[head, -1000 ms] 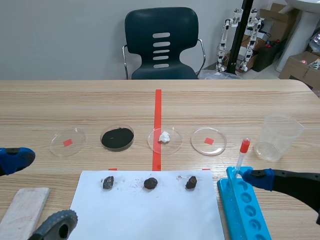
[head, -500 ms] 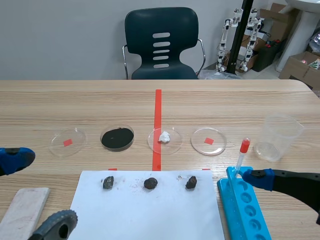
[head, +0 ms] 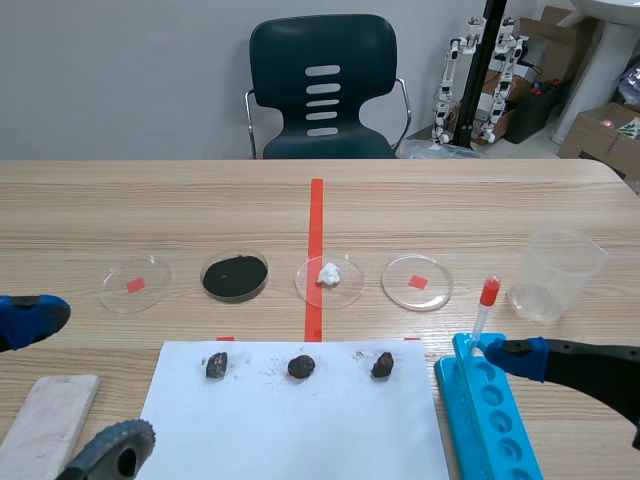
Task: Pick up the right mineral with the left hand
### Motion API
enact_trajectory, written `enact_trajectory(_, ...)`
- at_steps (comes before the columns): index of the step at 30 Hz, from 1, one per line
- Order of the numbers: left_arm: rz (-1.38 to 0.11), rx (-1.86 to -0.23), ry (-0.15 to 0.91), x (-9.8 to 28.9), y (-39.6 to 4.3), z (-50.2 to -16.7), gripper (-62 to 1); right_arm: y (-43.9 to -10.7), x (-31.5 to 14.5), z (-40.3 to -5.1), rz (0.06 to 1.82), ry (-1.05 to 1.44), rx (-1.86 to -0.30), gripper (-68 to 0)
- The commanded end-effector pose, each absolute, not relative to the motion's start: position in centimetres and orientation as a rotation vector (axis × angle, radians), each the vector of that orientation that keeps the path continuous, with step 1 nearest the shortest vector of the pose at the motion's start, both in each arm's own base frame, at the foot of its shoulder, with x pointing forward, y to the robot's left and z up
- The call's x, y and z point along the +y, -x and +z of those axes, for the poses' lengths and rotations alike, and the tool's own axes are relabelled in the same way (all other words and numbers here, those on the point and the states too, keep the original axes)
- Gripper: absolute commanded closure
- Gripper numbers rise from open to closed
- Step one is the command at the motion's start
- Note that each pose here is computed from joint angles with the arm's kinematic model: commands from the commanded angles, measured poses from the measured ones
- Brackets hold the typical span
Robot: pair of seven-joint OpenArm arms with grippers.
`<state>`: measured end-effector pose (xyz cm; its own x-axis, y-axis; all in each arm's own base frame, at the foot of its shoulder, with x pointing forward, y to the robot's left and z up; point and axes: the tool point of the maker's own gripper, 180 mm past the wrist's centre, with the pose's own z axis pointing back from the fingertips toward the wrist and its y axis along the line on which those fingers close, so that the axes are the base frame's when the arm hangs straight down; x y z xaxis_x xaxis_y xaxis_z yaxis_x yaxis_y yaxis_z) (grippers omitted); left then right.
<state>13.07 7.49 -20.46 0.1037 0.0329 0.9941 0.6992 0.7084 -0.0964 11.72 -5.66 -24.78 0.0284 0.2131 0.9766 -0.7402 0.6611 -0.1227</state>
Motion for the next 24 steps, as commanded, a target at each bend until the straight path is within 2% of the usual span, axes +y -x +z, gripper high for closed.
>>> enact_trajectory(1,-0.538,-1.415,0.678,7.2,-13.0,-19.9,-60.2,-12.2,-5.6,-23.7,0.772,-0.49,-1.396,-60.6)
enact_trajectory(6,-0.537,-1.409,0.697,7.3,-13.4,-19.7,-60.2,-12.2,-5.6,-23.7,0.772,-0.49,-1.396,-60.6)
enact_trajectory(12,-0.436,-1.332,0.694,8.2,-15.8,-20.5,-60.2,-12.2,-5.6,-23.7,0.772,-0.49,-1.396,-60.6)
enact_trajectory(19,-0.506,-1.135,0.627,8.0,-17.3,-23.7,-60.2,-12.2,-5.6,-23.7,0.772,-0.49,-1.396,-60.6)
enact_trajectory(24,-0.478,-1.016,0.651,7.4,-18.4,-24.7,-60.2,-12.2,-5.6,-23.7,0.772,-0.49,-1.396,-60.6)
